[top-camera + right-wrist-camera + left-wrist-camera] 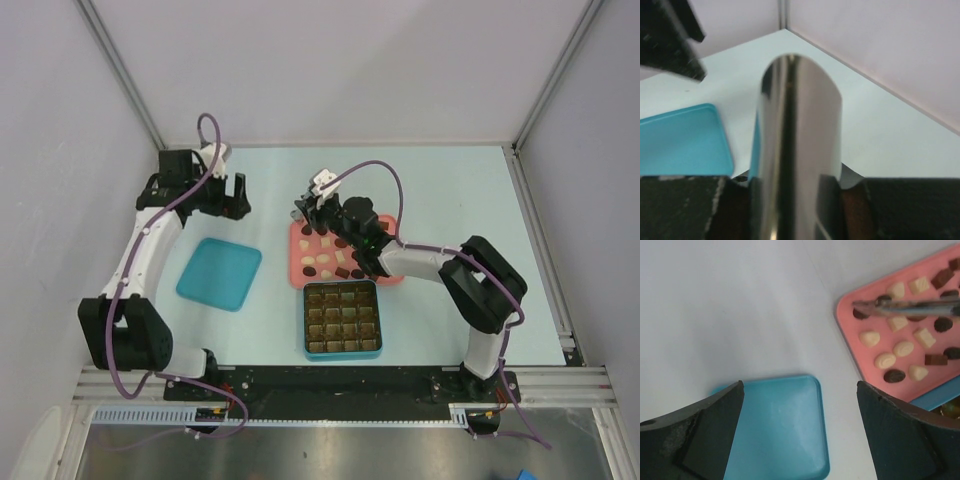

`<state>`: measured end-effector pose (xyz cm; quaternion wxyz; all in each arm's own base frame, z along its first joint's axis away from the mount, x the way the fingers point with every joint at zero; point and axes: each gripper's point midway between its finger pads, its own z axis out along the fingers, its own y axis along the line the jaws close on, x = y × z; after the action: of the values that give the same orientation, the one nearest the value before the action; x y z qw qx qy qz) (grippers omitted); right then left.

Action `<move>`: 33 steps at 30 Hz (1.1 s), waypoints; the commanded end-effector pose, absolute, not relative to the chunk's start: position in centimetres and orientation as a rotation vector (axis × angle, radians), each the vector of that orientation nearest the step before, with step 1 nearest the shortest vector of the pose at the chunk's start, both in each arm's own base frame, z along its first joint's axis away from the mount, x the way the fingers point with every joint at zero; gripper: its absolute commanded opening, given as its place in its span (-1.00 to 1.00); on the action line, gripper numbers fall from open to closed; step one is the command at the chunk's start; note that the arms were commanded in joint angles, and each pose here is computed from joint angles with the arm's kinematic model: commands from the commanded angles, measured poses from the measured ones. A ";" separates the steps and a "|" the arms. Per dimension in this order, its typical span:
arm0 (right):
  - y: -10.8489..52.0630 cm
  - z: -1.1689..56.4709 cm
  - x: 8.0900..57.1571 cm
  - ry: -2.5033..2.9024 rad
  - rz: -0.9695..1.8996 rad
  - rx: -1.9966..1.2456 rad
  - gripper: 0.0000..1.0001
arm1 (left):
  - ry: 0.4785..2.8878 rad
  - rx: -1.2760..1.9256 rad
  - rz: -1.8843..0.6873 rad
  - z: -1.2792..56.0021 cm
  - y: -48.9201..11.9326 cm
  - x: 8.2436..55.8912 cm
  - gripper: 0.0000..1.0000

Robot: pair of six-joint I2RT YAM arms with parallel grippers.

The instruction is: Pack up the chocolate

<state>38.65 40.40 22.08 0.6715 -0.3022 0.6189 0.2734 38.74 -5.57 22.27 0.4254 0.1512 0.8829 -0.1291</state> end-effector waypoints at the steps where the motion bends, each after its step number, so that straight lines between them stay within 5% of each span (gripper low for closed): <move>1: 39.5 24.3 41.0 1.324 0.539 -0.585 -0.42 | 2.229 0.392 -0.300 20.4 -4.7 37.1 1.00; 9: 39.4 23.4 41.6 1.339 0.538 -0.572 -0.10 | 2.263 0.384 -0.321 18.7 -4.5 36.4 1.00; 33: 40.4 23.6 41.6 1.291 0.628 -0.562 -0.10 | 2.253 0.385 -0.380 18.8 -5.4 37.1 1.00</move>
<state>41.02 39.60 20.11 0.6857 -0.2707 0.6256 0.2554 36.41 -5.04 17.08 0.3746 0.1461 0.9041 -0.1447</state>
